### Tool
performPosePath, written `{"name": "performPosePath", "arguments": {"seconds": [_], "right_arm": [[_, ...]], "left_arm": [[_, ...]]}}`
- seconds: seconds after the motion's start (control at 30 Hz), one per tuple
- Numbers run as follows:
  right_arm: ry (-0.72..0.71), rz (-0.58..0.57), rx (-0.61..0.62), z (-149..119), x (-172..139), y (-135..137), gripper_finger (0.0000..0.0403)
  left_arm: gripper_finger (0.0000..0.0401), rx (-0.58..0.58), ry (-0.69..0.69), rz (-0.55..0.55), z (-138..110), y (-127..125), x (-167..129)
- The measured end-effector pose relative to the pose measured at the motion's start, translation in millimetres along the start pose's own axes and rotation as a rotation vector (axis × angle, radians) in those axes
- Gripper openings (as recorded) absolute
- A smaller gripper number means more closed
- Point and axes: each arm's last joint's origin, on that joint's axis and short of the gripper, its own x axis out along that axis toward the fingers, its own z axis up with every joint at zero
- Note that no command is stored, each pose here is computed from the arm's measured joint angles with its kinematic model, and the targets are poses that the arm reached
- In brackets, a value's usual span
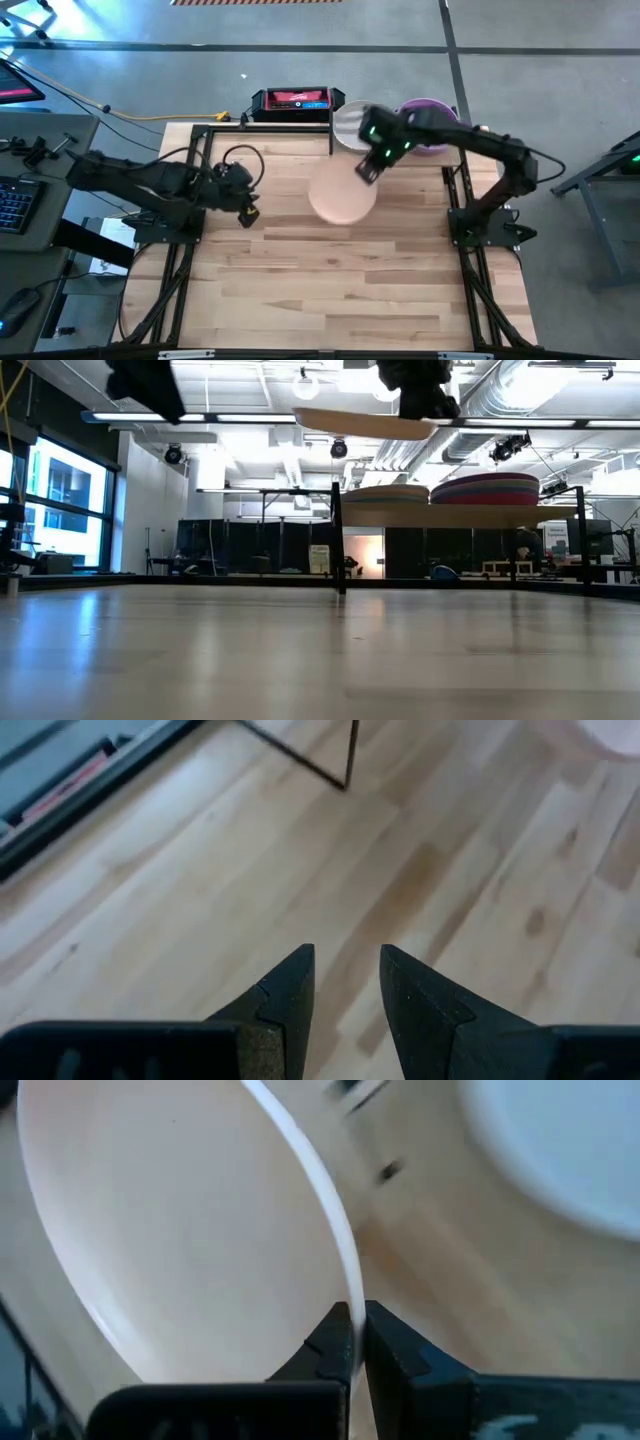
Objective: Place and stack plates onto a shelf
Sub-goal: Stack the light orange plate on top of the gray plate on the shelf
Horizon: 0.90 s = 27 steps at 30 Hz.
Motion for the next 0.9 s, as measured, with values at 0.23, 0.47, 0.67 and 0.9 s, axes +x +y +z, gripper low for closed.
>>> {"name": "performPosePath", "arguments": {"seconds": [0.23,0.47,0.67,0.9], "right_arm": [[-0.104,-0.061,0.139,19,-27,-70,0.0],[-0.166,-0.063,0.262,30,-41,-133,0.0],[-0.257,-0.044,0.331,33,-54,-169,0.0],[-0.403,0.011,0.35,42,-67,-194,0.0]], "left_arm": [[0.0104,-0.034,-0.091,0.019,24,4,18],[0.0104,-0.07,-0.133,0.052,42,12,35],[0.0104,-0.101,-0.107,0.091,49,20,50],[0.0104,-0.139,-0.103,0.129,56,26,64]]}}
